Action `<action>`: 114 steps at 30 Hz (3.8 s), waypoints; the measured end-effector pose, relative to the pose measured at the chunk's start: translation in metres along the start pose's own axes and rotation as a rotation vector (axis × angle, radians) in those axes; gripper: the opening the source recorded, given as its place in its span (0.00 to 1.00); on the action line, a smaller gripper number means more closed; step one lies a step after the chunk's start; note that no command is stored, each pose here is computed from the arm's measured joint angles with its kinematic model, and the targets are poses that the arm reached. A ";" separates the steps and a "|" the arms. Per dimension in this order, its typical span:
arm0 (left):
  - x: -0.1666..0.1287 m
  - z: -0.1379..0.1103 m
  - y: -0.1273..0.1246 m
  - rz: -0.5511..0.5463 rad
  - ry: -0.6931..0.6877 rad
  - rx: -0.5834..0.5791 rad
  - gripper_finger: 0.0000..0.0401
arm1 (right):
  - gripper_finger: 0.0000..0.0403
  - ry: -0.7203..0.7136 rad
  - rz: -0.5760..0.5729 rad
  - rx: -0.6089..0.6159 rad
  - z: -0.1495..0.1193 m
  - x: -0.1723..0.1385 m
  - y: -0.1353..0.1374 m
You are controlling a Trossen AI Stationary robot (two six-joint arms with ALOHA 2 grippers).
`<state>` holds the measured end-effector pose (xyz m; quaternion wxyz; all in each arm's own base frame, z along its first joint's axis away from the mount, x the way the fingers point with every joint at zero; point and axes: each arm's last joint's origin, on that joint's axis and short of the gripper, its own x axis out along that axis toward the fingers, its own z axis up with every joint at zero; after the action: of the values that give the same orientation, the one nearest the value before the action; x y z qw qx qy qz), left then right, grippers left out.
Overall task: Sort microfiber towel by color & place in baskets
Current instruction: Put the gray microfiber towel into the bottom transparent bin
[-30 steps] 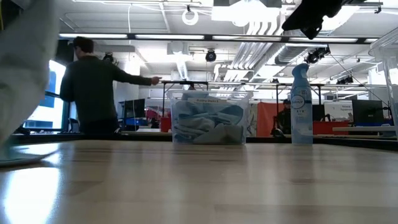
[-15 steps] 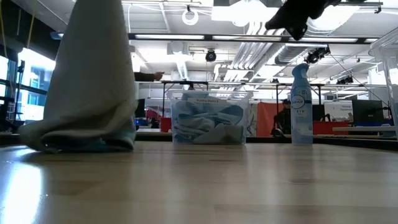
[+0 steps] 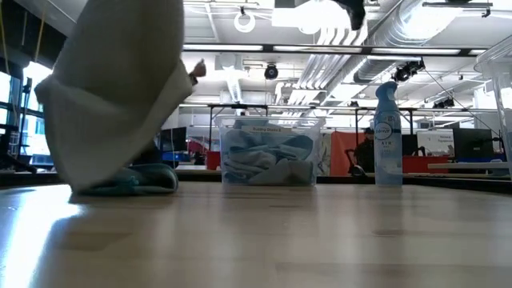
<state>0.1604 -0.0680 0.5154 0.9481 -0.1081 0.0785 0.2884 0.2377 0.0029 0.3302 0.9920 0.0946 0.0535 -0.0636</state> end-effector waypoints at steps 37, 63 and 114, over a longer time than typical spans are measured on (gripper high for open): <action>0.101 0.025 0.002 -0.186 0.014 0.129 0.00 | 0.66 0.182 -0.122 -0.247 0.056 0.162 0.023; 0.098 0.025 0.005 -0.181 0.017 0.185 0.19 | 0.04 0.302 -0.174 -0.252 0.046 0.159 0.015; 0.130 -0.081 0.018 0.136 0.459 0.095 0.29 | 0.00 0.299 0.239 0.190 0.120 -0.169 0.105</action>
<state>0.2499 -0.0045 0.4070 0.8878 -0.1206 0.3125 0.3157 0.0970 0.1009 0.4865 0.9601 0.2020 0.1823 0.0643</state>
